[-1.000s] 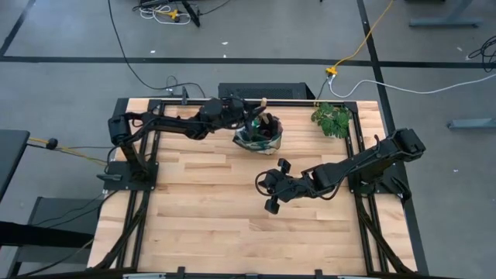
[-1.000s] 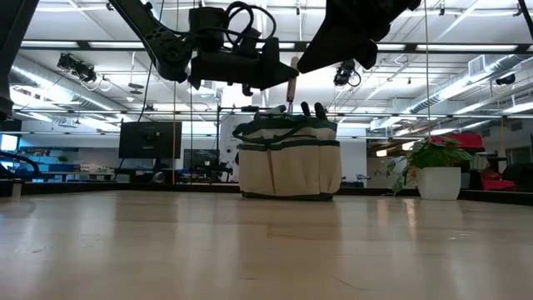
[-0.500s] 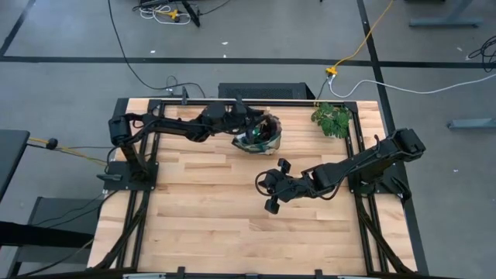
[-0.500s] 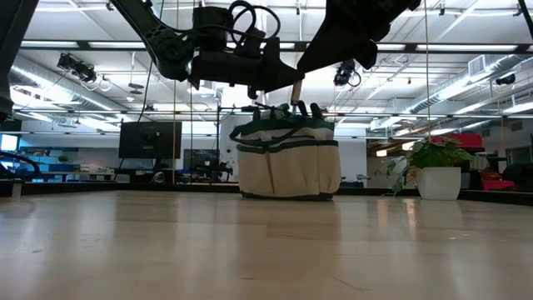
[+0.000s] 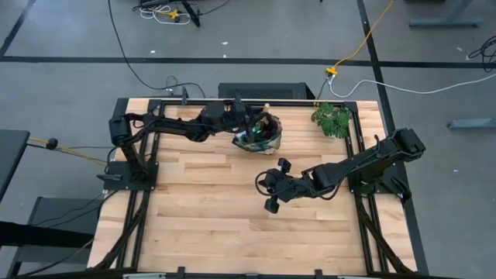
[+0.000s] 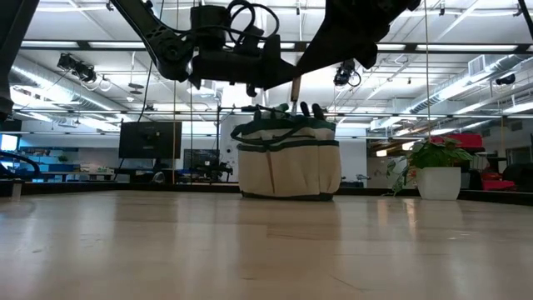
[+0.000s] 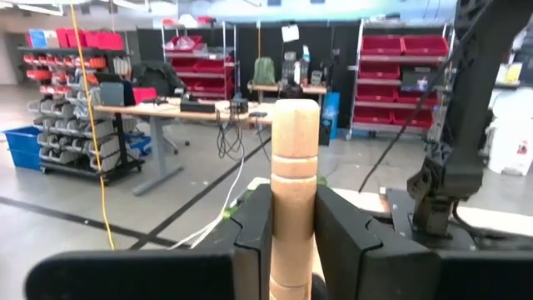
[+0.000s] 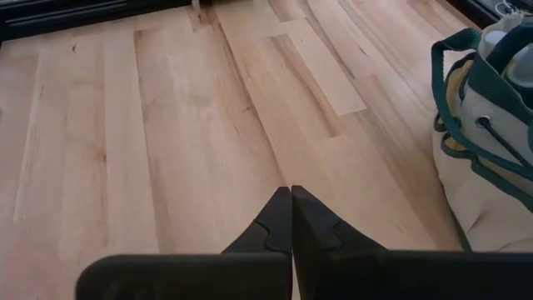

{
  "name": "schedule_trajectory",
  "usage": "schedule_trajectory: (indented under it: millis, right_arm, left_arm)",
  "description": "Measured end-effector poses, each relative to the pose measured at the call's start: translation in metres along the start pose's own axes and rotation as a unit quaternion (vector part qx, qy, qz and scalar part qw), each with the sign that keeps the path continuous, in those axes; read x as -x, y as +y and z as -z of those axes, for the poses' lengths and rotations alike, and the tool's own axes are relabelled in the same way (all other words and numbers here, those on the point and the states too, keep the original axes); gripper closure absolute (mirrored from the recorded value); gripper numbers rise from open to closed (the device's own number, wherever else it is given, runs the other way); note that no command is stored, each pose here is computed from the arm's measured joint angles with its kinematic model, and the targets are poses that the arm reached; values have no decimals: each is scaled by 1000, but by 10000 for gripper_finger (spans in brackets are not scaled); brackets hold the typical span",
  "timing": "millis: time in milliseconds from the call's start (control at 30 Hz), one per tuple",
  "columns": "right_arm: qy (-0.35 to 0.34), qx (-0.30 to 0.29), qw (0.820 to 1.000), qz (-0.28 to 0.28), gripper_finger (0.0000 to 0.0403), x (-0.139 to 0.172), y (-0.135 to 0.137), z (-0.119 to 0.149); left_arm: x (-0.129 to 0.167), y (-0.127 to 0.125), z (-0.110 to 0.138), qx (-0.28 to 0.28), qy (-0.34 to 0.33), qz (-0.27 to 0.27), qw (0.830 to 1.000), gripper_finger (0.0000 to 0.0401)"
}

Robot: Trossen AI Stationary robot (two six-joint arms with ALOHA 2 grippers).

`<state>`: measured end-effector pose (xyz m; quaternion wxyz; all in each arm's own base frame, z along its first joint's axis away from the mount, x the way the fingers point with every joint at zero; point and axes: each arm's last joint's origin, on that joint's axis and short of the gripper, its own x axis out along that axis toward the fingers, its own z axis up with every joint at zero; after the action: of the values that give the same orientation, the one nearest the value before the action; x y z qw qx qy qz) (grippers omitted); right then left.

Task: Pick & Place Garden tools in Gardening bag
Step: Put the hand cultivator into the tool bag

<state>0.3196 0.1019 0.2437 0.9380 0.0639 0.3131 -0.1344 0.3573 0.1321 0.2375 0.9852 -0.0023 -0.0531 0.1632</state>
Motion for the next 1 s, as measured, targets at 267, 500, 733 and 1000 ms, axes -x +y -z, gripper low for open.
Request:
schedule_trajectory:
  millis: [267, 500, 733, 1000]
  right_arm:
    - [0, 0, 1000, 0, 403, 0, 0, 0]
    - [0, 0, 1000, 1, 403, 0, 0, 0]
    - [0, 0, 1000, 1, 403, 0, 0, 0]
    - [0, 0, 1000, 1, 403, 0, 0, 0]
  left_arm:
    - [0, 1, -2, 3, -13, -18, 1000, 329]
    - [0, 3, -7, 4, -38, -56, 998, 329]
    - [1, 3, -4, 12, -24, -91, 996, 329]
    - [1, 2, -4, 10, -24, -101, 995, 329]
